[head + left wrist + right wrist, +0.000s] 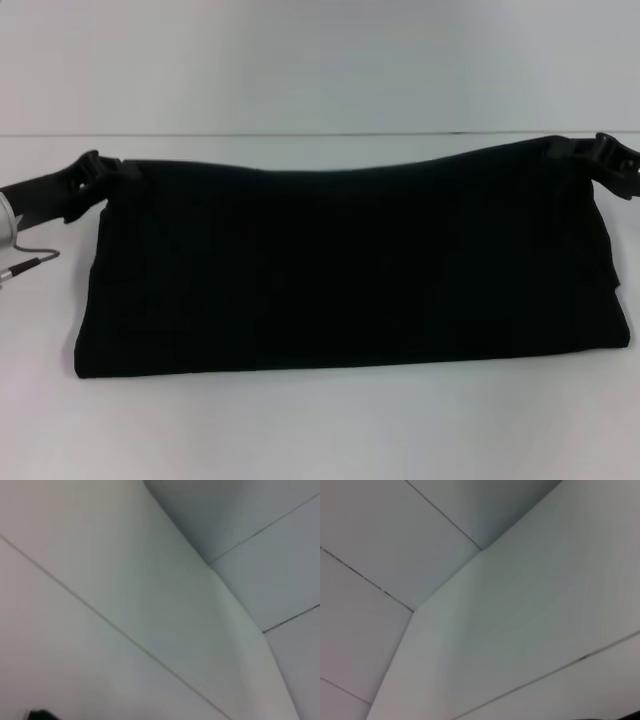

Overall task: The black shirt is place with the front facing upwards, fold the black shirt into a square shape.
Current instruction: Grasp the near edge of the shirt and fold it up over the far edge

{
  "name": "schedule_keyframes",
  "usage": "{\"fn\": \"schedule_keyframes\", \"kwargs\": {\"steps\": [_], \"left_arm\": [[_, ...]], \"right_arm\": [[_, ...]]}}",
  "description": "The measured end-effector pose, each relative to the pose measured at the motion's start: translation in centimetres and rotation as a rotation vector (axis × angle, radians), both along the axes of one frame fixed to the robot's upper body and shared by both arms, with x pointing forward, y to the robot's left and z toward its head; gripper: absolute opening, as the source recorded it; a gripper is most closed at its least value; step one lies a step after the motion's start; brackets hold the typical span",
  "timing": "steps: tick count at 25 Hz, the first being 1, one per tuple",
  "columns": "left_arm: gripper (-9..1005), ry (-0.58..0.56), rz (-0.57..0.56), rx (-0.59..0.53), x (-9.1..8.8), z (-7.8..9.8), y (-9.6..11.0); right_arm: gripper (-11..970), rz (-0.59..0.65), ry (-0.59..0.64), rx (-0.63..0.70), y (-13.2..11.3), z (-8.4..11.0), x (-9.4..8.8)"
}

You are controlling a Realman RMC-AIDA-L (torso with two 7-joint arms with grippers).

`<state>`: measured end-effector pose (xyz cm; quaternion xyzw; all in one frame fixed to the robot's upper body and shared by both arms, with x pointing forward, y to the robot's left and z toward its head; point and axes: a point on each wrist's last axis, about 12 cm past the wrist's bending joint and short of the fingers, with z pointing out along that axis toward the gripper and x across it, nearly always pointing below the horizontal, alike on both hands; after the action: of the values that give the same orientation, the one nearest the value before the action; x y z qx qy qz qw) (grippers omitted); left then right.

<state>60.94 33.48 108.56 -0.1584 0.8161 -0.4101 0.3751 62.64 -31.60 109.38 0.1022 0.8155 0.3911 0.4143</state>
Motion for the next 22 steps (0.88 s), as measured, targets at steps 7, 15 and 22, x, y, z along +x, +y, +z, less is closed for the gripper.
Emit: {"fn": "schedule_keyframes", "kwargs": {"steps": [7, 15, 22], "left_arm": [[46, -0.044, 0.077, 0.04, 1.1, -0.6, -1.6], [100, -0.054, 0.11, 0.105, 1.9, -1.4, -3.7], [147, -0.082, 0.214, 0.123, 2.0, -2.4, -4.8]], "right_arm": [[65, -0.08, 0.012, -0.051, 1.5, -0.9, 1.0], [71, -0.104, 0.013, -0.185, 3.9, -1.9, 2.1], [79, -0.114, -0.024, -0.267, 5.1, -2.3, 2.6]]}}
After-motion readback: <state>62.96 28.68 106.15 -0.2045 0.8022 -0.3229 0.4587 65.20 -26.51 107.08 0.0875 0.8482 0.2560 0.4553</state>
